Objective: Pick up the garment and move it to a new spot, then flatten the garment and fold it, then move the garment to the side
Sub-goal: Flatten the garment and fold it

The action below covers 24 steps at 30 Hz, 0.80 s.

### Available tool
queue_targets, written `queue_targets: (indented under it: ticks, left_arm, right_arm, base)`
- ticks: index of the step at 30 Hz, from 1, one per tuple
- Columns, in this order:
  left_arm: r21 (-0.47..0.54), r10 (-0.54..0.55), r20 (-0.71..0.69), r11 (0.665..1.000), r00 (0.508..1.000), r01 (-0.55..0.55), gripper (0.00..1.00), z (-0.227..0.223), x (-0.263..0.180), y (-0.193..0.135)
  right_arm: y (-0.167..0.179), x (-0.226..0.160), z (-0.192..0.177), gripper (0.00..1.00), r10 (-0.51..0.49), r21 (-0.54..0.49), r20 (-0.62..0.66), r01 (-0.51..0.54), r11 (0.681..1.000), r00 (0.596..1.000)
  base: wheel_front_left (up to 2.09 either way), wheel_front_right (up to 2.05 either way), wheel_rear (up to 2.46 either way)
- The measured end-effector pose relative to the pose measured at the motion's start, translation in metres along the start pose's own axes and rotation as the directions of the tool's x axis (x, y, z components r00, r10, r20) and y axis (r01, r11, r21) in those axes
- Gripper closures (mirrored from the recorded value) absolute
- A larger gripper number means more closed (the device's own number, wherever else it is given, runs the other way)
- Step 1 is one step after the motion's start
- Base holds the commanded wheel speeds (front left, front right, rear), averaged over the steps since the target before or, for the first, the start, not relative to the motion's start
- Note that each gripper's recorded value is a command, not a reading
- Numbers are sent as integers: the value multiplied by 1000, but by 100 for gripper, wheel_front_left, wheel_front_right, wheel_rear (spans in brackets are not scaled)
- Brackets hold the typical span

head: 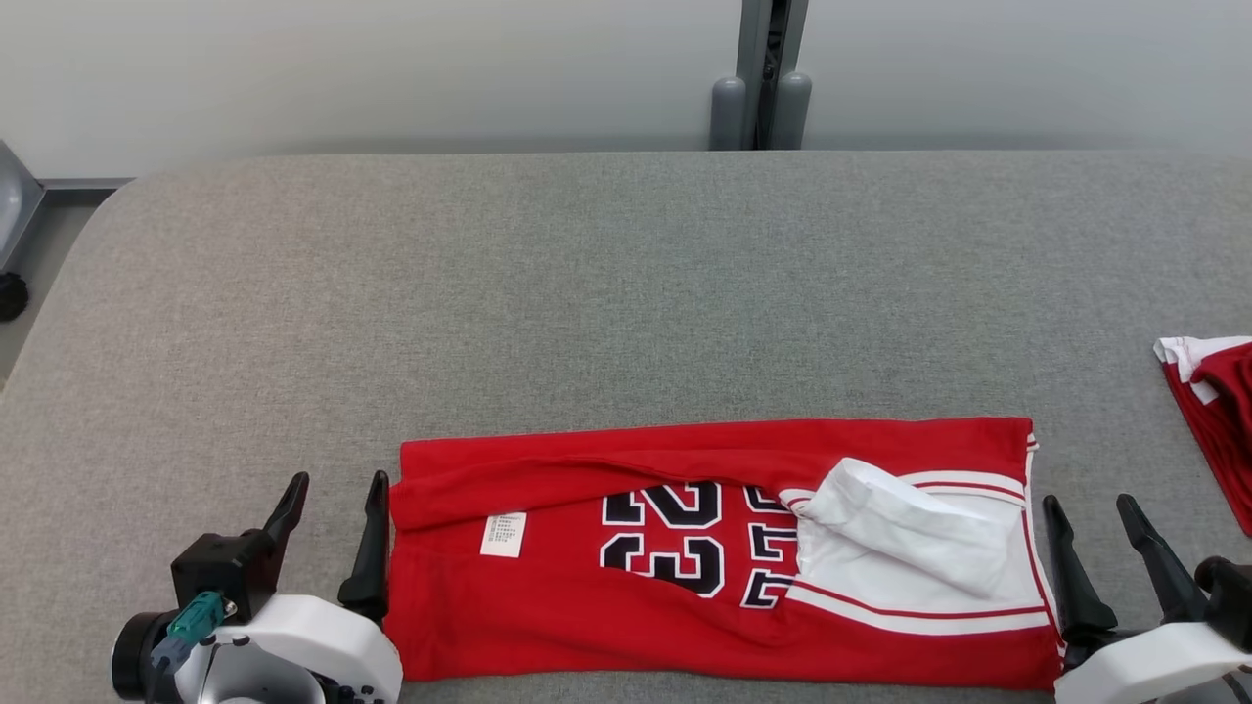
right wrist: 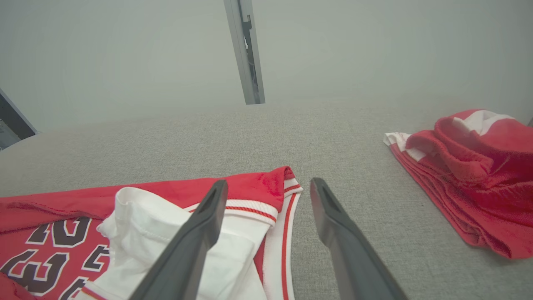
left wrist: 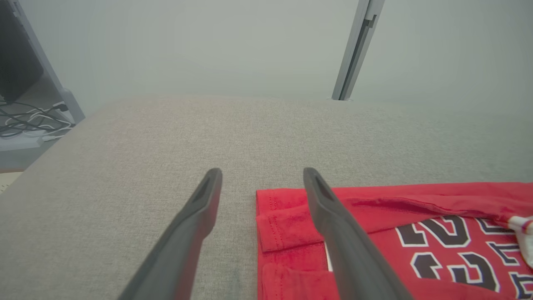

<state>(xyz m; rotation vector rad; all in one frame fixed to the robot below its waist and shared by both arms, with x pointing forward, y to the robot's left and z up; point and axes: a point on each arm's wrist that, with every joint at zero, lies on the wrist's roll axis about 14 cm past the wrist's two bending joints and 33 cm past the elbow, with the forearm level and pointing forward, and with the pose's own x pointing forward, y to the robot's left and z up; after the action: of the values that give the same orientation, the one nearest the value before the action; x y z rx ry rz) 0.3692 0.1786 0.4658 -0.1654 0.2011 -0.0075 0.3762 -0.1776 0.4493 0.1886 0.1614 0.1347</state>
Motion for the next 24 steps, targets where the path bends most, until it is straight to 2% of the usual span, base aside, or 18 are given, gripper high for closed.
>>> queue_targets:
  ticks: [8, 16, 24]
  left_arm:
    - [-7, -14, -13, 1000, 1000, 14, 0, -4, 9, -6]
    - [-25, 4, 3, 1000, 1000, -4, 0, -8, 21, 1]
    - [-30, 27, 15, 999, 1000, -26, 0, -8, 30, 8]
  right_arm:
    - [1, 14, -34, 0, 23, -15, -136, -26, 1000, 990]
    - [-1, 17, -83, 0, 24, 12, -295, -21, 1000, 955]
    - [10, 28, -92, 0, 59, 47, -322, -46, 998, 945]
  base:
    - [0, 0, 0]
    - [0, 0, 0]
    - [0, 0, 0]
